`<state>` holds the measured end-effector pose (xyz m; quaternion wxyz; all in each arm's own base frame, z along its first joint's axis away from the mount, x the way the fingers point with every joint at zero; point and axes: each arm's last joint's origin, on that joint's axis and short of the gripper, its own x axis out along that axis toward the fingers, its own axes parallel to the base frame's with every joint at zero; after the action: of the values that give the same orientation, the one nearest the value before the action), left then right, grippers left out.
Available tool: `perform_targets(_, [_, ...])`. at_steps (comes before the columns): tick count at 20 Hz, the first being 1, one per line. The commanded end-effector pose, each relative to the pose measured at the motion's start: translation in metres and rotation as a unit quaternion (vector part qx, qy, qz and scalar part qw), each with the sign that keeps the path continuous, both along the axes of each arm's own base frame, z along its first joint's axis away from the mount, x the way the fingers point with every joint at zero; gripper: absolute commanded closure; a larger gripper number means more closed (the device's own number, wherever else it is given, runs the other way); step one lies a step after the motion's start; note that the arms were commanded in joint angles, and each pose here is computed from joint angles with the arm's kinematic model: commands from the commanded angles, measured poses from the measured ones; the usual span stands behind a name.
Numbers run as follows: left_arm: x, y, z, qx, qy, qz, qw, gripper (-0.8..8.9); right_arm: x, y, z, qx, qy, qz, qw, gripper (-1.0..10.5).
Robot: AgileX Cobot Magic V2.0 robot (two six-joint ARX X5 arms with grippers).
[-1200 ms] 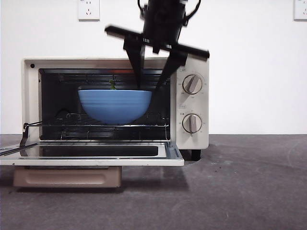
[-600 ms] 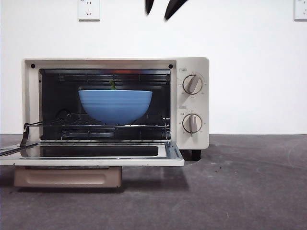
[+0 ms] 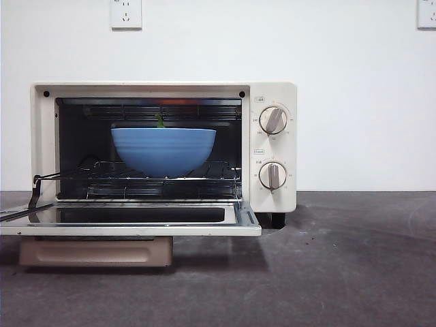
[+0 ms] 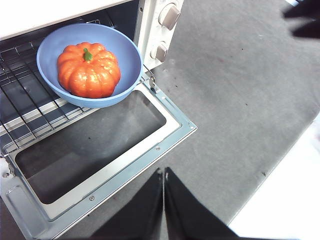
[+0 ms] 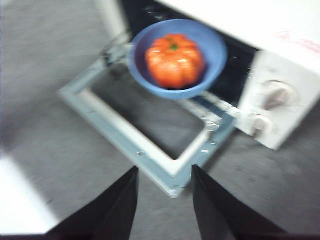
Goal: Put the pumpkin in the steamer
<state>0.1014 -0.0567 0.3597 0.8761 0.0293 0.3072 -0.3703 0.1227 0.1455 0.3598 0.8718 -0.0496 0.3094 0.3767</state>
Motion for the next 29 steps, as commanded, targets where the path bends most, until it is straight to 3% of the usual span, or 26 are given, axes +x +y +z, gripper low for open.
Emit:
perform_targets(1, [0.001,-0.001,0.002,-0.003,-0.001,0.0,1.0,8.05,-0.01,-0.005,-0.007,0.01,-0.016,0.069,0.997,7.8])
perform_targets(3, [0.001,-0.001,0.002,-0.008,0.005,0.005,1.0,8.05,-0.017,-0.012,-0.013,0.018,-0.025,0.09,0.995,7.8])
perform_targets(13, [0.002,-0.001,0.001,-0.02,0.021,0.034,0.999,8.05,-0.023,-0.019,-0.013,0.024,-0.042,0.095,0.994,7.8])
perform_targets(16, [0.006,0.0,-0.006,-0.008,0.016,0.063,0.998,8.05,-0.023,-0.019,-0.014,0.023,-0.042,0.095,0.994,7.8])
perform_targets(19, [0.013,0.001,-0.019,-0.028,0.005,0.088,0.996,8.07,-0.023,-0.019,-0.014,0.022,-0.041,0.095,0.994,7.8])
perform_targets(22, [0.023,0.007,-0.034,-0.055,0.0,0.137,0.989,8.08,-0.024,-0.019,-0.014,0.021,-0.04,0.095,0.994,7.8])
perform_targets(29, [0.042,0.032,-0.072,-0.051,0.029,0.23,0.971,8.08,-0.024,-0.02,-0.016,0.013,-0.034,0.096,0.995,7.8])
